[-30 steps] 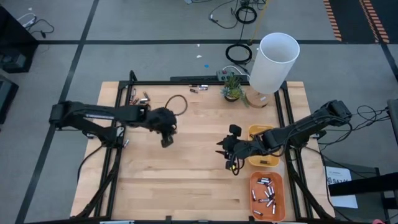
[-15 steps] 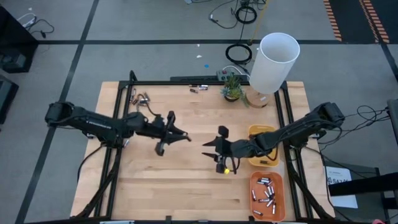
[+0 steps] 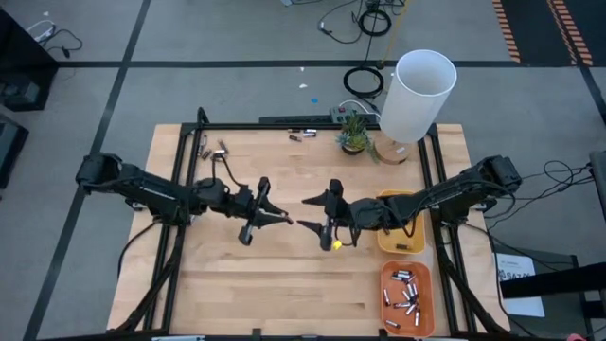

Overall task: Sort batteries
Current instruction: Put the brown battery into the yellow bin

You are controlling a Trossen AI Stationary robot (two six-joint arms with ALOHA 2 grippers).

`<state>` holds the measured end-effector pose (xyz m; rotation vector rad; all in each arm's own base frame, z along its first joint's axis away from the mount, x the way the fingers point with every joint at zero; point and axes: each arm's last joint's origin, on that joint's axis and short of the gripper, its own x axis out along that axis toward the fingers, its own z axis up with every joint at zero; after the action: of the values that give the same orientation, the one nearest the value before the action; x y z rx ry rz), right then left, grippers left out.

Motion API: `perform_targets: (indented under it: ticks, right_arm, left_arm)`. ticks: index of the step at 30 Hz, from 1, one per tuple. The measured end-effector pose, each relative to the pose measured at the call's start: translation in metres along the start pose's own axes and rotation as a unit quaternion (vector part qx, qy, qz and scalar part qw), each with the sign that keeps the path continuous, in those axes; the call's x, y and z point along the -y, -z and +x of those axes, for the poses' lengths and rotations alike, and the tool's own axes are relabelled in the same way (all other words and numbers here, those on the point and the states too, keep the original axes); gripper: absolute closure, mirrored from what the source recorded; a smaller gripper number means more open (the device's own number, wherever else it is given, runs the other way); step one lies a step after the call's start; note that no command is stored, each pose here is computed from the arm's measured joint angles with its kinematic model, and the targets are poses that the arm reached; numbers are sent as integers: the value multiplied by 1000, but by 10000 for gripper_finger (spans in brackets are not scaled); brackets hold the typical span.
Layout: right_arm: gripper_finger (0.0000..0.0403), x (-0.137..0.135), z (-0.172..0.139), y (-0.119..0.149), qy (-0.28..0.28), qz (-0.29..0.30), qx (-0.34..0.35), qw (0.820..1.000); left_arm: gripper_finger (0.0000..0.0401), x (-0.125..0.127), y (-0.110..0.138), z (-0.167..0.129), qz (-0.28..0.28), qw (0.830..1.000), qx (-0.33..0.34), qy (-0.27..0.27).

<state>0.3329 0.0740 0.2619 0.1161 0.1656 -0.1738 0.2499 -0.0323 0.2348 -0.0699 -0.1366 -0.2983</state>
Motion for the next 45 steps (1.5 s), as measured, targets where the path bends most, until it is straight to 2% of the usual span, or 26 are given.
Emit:
perform_targets:
  ticks: [6, 13, 21, 45]
  right_arm:
    - [126, 1, 2, 0, -57, 33, -11, 998]
    - [126, 2, 2, 0, -57, 36, -12, 998]
    - [131, 2, 2, 5, -62, 28, -41, 997]
    - [290, 8, 4, 4, -49, 52, -42, 997]
  left_arm:
    - [349, -4, 7, 8, 37, 999, 20, -6]
    - [349, -11, 16, 25, 34, 999, 2, -16]
    - [349, -12, 14, 31, 44, 999, 6, -16]
    - [349, -14, 16, 31, 29, 998, -6, -51]
